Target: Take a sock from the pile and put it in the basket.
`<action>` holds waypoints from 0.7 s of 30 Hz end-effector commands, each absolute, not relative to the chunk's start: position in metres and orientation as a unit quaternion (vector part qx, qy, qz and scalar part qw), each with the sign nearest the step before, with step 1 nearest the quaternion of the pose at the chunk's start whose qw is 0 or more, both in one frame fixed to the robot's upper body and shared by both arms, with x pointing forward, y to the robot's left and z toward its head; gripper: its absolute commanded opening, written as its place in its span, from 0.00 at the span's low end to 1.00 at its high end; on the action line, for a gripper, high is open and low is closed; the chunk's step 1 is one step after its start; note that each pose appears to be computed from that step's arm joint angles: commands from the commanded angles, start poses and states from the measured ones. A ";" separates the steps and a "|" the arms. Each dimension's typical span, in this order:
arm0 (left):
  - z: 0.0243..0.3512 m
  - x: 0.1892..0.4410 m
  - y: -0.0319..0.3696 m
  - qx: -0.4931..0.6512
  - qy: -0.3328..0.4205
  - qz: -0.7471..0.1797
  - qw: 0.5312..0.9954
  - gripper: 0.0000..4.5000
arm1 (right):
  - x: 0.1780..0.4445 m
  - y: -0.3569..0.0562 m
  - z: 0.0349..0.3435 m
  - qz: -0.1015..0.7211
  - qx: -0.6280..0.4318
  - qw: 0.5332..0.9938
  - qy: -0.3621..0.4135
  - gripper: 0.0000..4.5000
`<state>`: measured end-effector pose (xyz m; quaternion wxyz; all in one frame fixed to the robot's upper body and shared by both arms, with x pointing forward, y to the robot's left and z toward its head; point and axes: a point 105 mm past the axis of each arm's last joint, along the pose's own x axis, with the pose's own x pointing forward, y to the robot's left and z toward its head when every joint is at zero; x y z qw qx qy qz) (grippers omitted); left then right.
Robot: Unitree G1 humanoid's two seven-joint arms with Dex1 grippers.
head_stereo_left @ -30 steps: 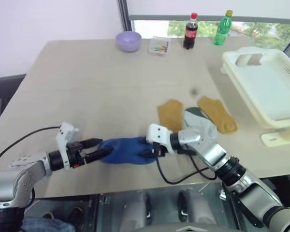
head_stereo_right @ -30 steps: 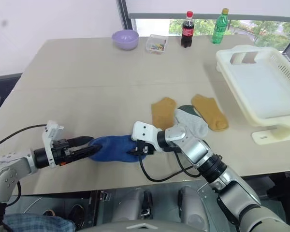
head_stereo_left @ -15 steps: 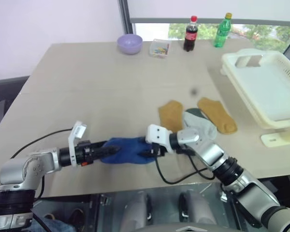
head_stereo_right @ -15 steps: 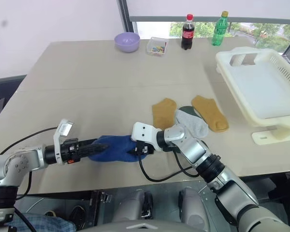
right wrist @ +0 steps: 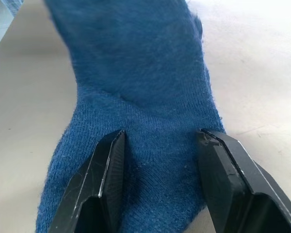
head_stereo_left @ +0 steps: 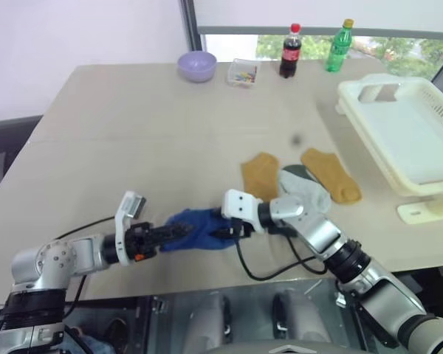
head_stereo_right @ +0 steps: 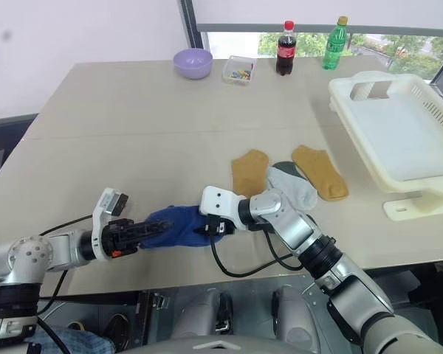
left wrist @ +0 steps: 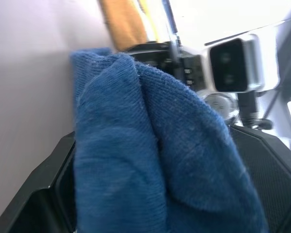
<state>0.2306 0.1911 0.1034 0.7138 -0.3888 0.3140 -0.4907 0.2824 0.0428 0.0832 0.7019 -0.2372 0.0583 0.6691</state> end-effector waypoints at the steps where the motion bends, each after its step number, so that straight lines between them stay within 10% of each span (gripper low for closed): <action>1: 0.116 0.224 0.187 -0.399 0.302 -0.507 0.702 0.99 | 0.291 0.035 0.077 0.651 -0.247 0.714 0.072 0.53; 21: 0.115 0.228 0.168 -0.405 0.283 -0.513 0.702 0.99 | 0.294 0.032 0.076 0.641 -0.255 0.720 0.078 0.53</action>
